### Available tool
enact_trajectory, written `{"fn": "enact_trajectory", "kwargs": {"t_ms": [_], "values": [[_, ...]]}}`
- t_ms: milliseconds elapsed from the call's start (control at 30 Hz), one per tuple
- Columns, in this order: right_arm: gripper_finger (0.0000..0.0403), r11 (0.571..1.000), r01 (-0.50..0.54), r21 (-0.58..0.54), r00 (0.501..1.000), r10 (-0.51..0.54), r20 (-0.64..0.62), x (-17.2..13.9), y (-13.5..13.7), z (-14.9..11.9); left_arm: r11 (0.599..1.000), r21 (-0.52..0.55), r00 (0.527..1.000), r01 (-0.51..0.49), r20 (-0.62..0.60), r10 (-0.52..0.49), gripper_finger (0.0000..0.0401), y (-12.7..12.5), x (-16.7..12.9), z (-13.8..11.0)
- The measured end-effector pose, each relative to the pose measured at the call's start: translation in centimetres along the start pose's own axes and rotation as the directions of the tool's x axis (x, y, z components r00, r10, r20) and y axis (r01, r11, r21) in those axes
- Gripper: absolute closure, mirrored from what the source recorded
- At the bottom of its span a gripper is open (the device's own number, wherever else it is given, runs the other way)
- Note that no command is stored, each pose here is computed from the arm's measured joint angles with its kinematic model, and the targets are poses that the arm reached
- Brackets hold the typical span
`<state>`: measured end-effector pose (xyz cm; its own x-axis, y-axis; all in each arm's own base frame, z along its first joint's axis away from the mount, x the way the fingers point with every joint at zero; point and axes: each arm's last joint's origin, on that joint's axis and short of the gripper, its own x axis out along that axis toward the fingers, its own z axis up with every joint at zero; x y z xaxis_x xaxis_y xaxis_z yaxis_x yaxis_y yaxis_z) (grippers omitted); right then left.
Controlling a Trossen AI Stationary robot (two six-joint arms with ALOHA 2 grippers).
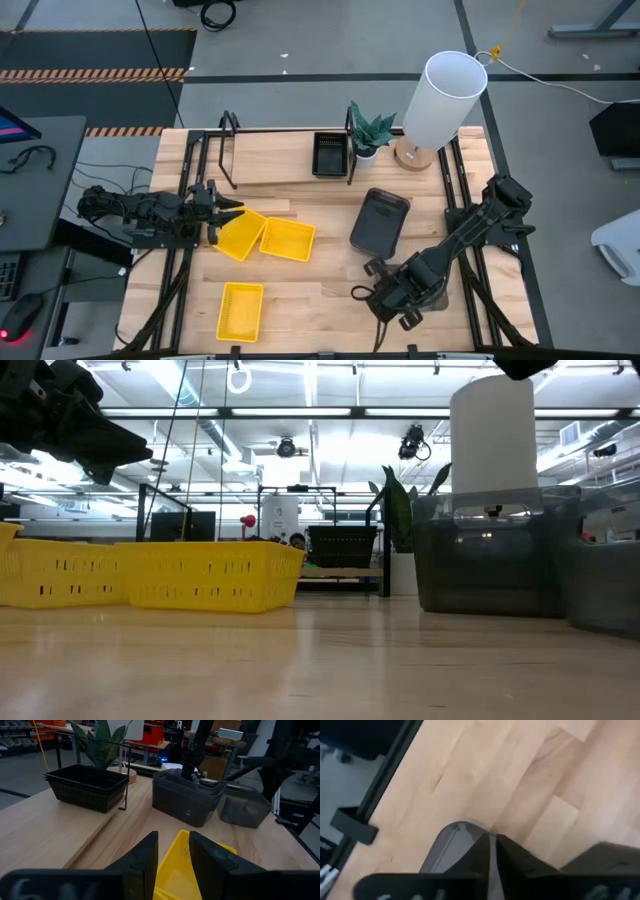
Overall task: Stack baskets on shelf by color
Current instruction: Stack the right transparent black bin on the left transparent black bin
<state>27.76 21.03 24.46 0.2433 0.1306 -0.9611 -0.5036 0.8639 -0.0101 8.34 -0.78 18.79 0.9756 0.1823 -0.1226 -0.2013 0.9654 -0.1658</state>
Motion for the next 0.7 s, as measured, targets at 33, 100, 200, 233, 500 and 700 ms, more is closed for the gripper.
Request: {"fn": "enact_trajectory", "kwargs": {"t_ms": [33,100,200,233,500,700], "values": [[0.0347,1.0,0.0,-0.018,1.0,0.0,-0.003,0.09,0.12,-0.04,1.0,0.0,1.0,0.0,0.0,0.0,0.0284,0.0,0.0,0.0],[0.0321,0.998,0.004,-0.058,1.0,-0.003,0.008,0.22,0.19,0.0,1.0,0.0,1.0,0.0,0.0,0.0,0.0284,0.0,0.0,0.0],[0.0279,0.986,0.058,-0.153,0.998,-0.056,0.021,0.22,0.03,0.08,1.0,0.0,1.0,0.0,0.0,0.0,0.0284,0.0,0.0,0.0],[0.0266,0.979,0.073,-0.191,0.997,-0.07,0.022,0.21,-0.01,0.07,1.0,0.0,1.0,0.0,0.0,0.0,0.0284,0.0,0.0,0.0],[0.0217,0.929,0.087,-0.359,0.996,-0.094,-0.003,0.24,-0.13,-0.19,1.0,0.0,1.0,0.0,0.0,0.0,0.0284,0.0,0.0,0.0],[0.0225,0.926,0.085,-0.367,0.993,-0.111,-0.049,0.24,-0.33,-0.64,1.0,0.0,1.0,0.0,0.0,0.0,0.0284,0.0,0.0,0.0]]}}
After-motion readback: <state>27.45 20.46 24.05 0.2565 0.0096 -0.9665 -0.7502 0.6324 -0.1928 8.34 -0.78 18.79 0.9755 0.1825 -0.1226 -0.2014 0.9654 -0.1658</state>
